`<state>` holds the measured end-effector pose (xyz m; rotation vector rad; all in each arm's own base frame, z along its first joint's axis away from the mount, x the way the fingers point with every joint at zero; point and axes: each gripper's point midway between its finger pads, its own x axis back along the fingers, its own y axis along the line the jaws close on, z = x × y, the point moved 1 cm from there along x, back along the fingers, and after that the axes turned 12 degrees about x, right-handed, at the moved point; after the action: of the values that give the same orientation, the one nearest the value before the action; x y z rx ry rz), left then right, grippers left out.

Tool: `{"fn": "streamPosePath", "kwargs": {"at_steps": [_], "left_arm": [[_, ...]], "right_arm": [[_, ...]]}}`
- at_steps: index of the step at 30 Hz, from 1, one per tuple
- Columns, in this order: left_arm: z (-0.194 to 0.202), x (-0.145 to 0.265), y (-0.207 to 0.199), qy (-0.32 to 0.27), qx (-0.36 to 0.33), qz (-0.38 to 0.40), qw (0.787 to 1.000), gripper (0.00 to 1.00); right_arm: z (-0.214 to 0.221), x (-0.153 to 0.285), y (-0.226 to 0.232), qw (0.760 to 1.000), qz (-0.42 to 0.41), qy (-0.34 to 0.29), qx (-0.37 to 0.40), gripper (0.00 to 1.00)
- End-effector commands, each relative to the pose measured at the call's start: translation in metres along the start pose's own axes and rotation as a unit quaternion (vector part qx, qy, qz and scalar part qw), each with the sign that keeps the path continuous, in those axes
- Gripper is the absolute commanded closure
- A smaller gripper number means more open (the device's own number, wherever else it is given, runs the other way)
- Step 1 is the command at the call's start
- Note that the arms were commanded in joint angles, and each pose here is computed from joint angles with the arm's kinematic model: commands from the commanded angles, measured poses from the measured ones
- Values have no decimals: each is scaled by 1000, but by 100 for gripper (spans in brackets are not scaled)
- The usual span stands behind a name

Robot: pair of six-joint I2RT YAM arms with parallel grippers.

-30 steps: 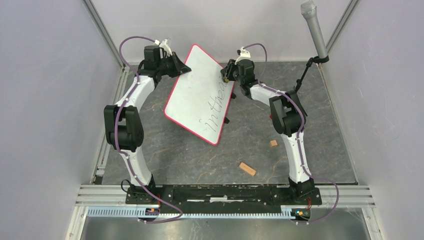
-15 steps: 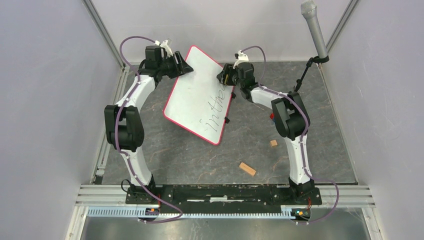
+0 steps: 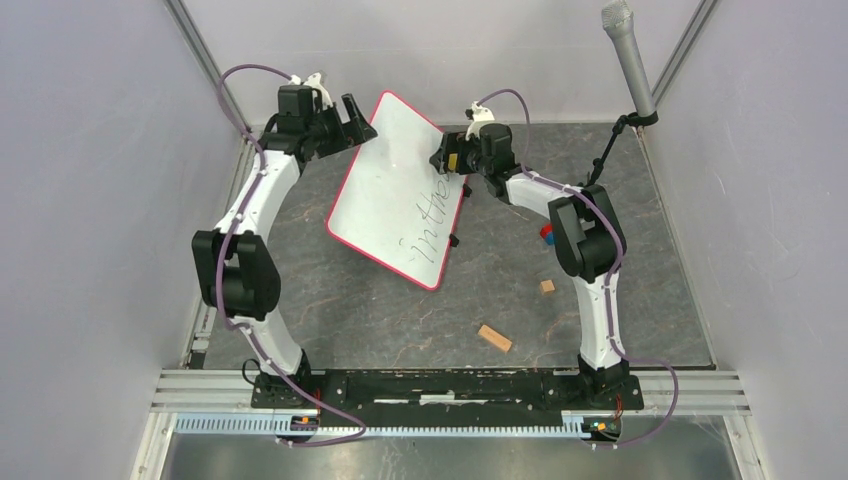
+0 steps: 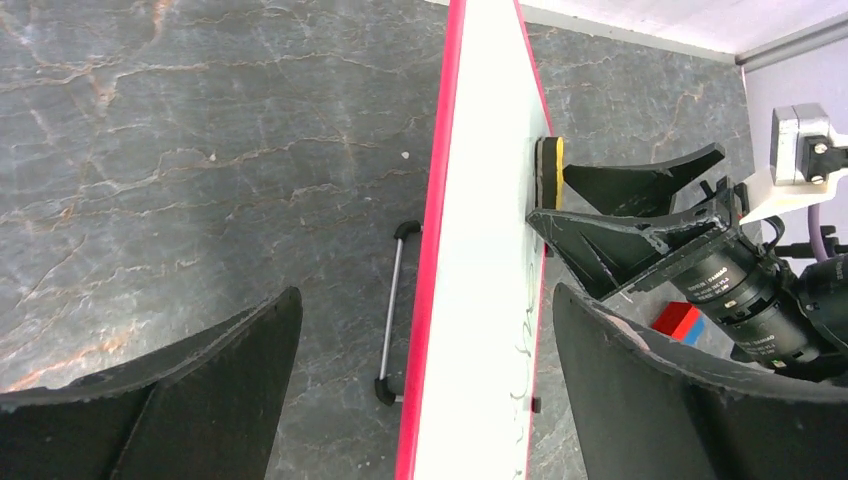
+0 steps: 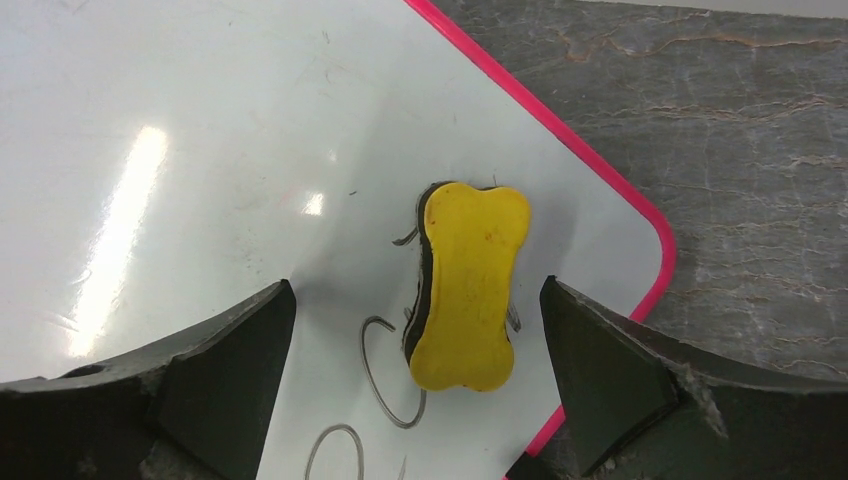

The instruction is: Erase the whiteboard

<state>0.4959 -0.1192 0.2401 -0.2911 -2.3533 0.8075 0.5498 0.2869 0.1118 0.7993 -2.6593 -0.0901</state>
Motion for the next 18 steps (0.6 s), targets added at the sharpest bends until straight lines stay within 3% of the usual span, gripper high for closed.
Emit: {"fn": "streamPosePath", "kwargs": {"at_steps": [1, 9, 15, 18], "left_arm": [[9, 26, 4, 10, -14, -27, 999, 0], [25, 32, 10, 19, -41, -15, 999, 6], [32, 24, 3, 39, -29, 15, 999, 24], [34, 24, 4, 38, -29, 13, 999, 34]], "right_arm": [[-28, 18, 5, 999, -21, -17, 24, 2], [-28, 20, -7, 1000, -20, -17, 17, 3], [-25, 14, -9, 1000, -18, -15, 19, 6], [-23, 8, -13, 1000, -11, -9, 22, 15]]}}
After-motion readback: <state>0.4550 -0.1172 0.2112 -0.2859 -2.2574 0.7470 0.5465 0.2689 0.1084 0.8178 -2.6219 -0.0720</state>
